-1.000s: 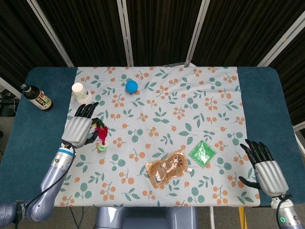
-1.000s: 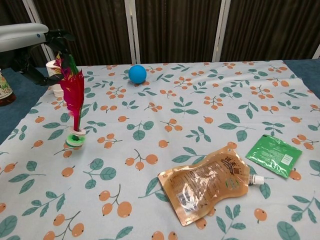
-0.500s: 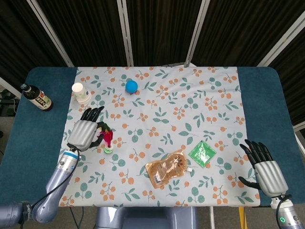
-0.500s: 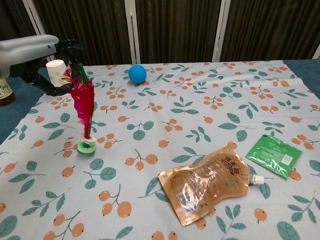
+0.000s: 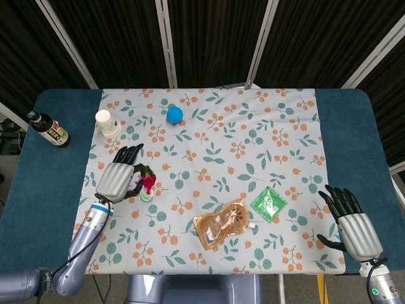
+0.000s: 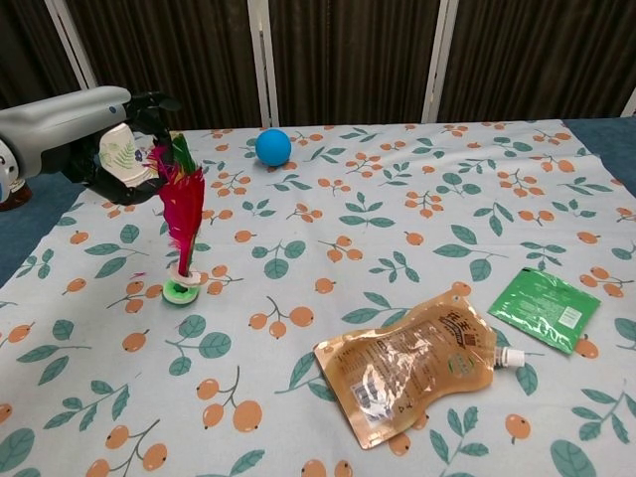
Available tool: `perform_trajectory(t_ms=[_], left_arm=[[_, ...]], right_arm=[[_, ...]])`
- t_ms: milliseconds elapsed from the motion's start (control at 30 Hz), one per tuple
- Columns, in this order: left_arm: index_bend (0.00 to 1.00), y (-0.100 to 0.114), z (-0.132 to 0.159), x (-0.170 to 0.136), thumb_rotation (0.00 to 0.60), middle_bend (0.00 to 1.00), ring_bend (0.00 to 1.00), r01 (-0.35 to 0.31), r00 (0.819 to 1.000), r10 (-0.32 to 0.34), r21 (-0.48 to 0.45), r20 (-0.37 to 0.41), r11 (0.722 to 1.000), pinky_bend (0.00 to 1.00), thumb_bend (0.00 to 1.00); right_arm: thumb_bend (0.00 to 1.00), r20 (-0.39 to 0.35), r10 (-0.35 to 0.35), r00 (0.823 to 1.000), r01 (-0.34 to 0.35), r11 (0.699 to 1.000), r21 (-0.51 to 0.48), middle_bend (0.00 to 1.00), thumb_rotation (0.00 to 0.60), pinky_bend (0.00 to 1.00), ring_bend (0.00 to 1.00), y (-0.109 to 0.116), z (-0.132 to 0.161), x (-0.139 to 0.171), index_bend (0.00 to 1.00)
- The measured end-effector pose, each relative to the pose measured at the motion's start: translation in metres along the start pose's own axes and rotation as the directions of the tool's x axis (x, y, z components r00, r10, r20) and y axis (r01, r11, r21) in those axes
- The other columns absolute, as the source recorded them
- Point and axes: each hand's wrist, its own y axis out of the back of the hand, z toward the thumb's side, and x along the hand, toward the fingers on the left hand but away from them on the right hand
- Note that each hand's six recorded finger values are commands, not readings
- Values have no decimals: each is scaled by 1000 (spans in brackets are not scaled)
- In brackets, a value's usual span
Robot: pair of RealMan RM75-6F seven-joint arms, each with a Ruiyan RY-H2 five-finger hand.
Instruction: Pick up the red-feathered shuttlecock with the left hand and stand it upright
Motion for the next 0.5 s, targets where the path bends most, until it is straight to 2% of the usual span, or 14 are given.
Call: perform_trajectory(t_ms=[500], left_arm=[[350, 9, -13, -31, 600, 0, 0, 15, 1000, -15, -33, -3, 999, 0, 414]], right_arm=[[45, 0, 0, 1000, 0, 1000, 3, 0, 600, 0, 0, -1, 1, 0, 85]])
